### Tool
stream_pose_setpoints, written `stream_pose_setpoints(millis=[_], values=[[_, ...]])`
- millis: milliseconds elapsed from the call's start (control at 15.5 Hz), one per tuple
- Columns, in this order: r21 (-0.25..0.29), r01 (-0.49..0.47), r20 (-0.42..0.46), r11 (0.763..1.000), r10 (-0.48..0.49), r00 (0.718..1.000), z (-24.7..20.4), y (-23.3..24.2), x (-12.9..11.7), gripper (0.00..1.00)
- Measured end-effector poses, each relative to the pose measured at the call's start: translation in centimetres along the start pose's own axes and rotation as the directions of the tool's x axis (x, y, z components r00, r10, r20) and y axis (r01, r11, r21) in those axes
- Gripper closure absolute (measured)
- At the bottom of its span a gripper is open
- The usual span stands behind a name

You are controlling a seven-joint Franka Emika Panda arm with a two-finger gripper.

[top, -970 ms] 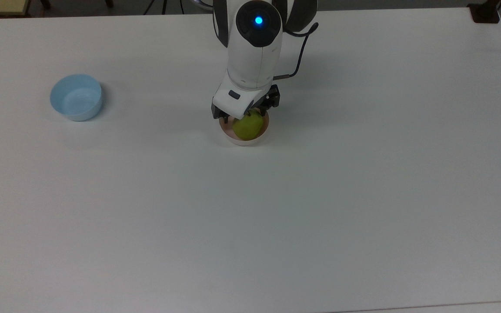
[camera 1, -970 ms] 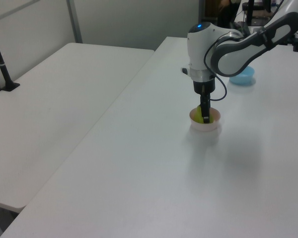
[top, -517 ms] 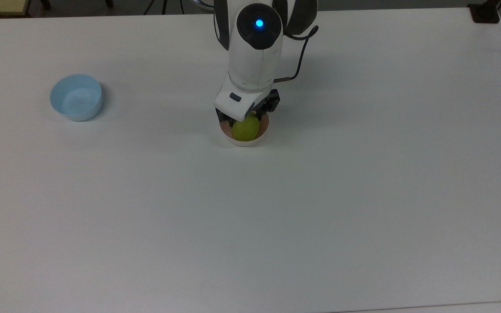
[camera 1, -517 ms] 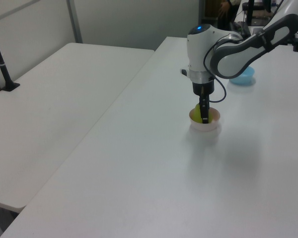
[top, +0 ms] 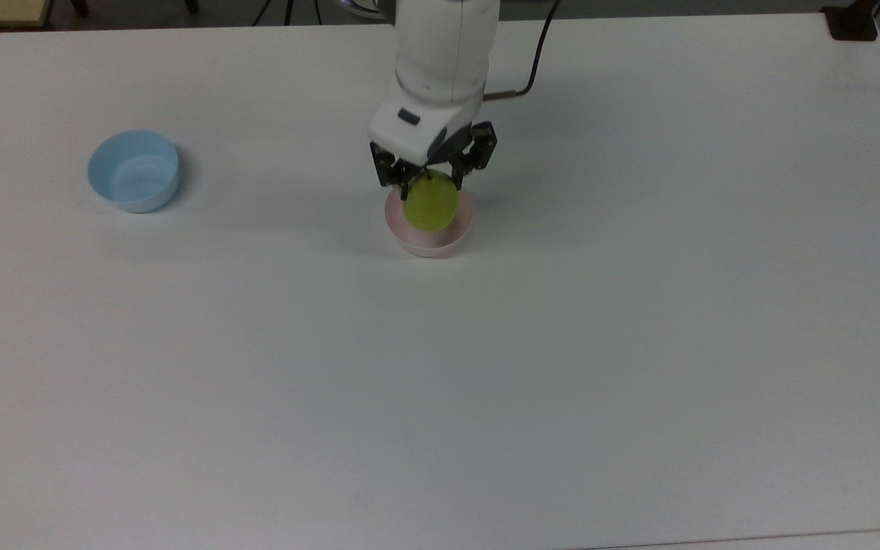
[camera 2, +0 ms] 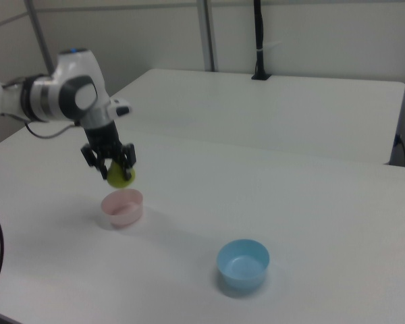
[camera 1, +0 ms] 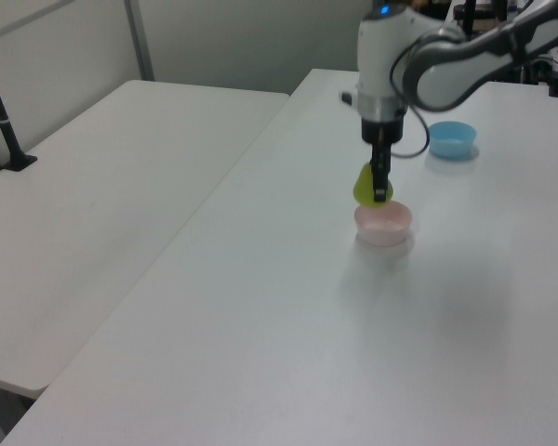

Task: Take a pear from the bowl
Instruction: 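Carry the held pear away from the pink bowl toward the blue bowl, then lower the pear onto the table beside the blue bowl and open gripper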

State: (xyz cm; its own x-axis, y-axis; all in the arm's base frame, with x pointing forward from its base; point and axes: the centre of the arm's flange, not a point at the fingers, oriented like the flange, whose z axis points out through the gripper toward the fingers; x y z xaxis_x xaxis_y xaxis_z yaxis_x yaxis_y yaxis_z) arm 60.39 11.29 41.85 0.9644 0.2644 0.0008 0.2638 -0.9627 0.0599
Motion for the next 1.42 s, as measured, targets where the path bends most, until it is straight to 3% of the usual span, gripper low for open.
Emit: stream_pose_setpoints(millis=[388, 711, 1035, 1423], values=[[0.059, -0.080, -0.042, 0.995, 0.083, 0.996, -11.0, 2.8, -0.9, 0.32], [0.084, -0.100, -0.094, 0.991, 0.108, 0.990, -14.5, 8.5, -0.9, 0.33], [0.069, -0.068, -0.082, 0.995, 0.073, 0.994, -11.4, 17.9, -0.2, 0.33], [0.084, 0.020, -0.017, 0.996, -0.019, 1.000, -5.4, 27.7, -2.8, 0.33]])
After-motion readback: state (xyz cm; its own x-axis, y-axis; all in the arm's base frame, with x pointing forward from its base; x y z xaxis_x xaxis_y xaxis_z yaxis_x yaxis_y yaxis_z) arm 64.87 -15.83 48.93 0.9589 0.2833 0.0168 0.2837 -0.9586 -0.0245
